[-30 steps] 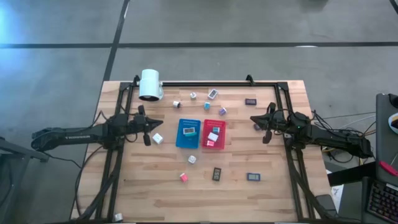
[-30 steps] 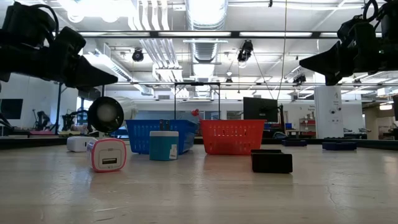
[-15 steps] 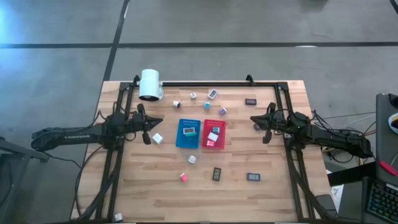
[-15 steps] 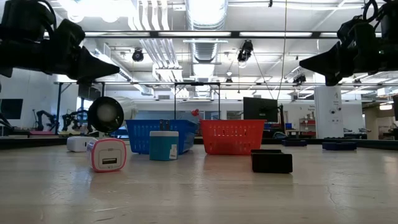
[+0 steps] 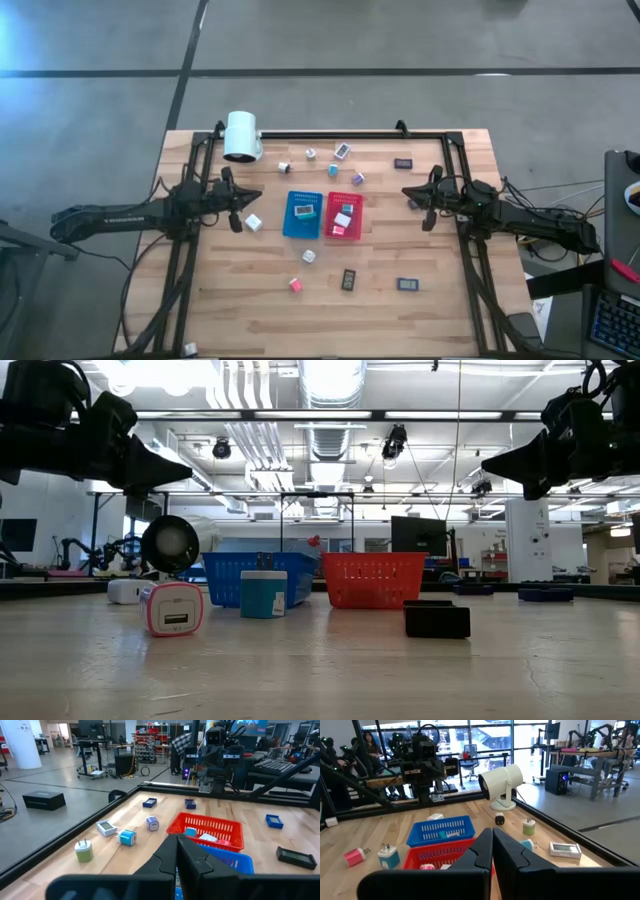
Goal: Pick & Place Office items
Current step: Put the dark blue digital clock into the blue bin
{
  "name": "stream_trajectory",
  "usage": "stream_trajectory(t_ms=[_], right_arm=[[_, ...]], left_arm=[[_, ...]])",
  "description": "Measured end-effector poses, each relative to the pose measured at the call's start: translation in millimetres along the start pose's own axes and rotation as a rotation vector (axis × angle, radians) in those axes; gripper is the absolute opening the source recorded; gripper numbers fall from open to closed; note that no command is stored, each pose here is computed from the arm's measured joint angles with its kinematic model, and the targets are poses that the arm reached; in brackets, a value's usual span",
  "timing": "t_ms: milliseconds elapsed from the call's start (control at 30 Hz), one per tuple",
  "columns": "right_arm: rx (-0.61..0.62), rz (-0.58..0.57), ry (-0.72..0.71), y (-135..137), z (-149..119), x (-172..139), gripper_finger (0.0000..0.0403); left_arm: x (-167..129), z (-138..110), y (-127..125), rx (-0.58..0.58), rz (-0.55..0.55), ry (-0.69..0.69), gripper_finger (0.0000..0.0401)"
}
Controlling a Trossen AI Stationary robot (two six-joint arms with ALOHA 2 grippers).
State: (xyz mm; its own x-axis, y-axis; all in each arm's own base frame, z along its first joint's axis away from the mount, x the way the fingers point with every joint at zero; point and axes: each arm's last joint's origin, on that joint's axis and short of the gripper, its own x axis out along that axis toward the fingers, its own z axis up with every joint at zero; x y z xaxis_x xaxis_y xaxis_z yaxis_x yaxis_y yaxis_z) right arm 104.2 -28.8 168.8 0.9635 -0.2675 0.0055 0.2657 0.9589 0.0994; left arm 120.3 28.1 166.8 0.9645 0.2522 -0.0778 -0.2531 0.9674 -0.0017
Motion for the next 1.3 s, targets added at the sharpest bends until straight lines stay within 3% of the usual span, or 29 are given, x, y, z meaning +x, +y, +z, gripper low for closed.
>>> stream_trajectory(t_ms=[400, 833, 1100, 1300], right_arm=[[0.0, -0.001, 0.003, 0, 0, 0, 0.0008], [0.012, -0.002, 0.002, 0, 0, 0, 0.0008], [0.008, -0.001, 0.002, 0, 0, 0, 0.0008], [0.006, -0.003, 0.02, 0, -2, 1, 0.0008]], left_arm=[[0, 3, 2, -0.002, 0.077, -0.02, 0.0012], [0, 0, 3, -0.015, 0.087, -0.004, 0.0012], [-1, 1, 6, -0.033, 0.207, -0.011, 0.0012], [-1, 11, 7, -0.008, 0.229, -0.115, 0.0012]])
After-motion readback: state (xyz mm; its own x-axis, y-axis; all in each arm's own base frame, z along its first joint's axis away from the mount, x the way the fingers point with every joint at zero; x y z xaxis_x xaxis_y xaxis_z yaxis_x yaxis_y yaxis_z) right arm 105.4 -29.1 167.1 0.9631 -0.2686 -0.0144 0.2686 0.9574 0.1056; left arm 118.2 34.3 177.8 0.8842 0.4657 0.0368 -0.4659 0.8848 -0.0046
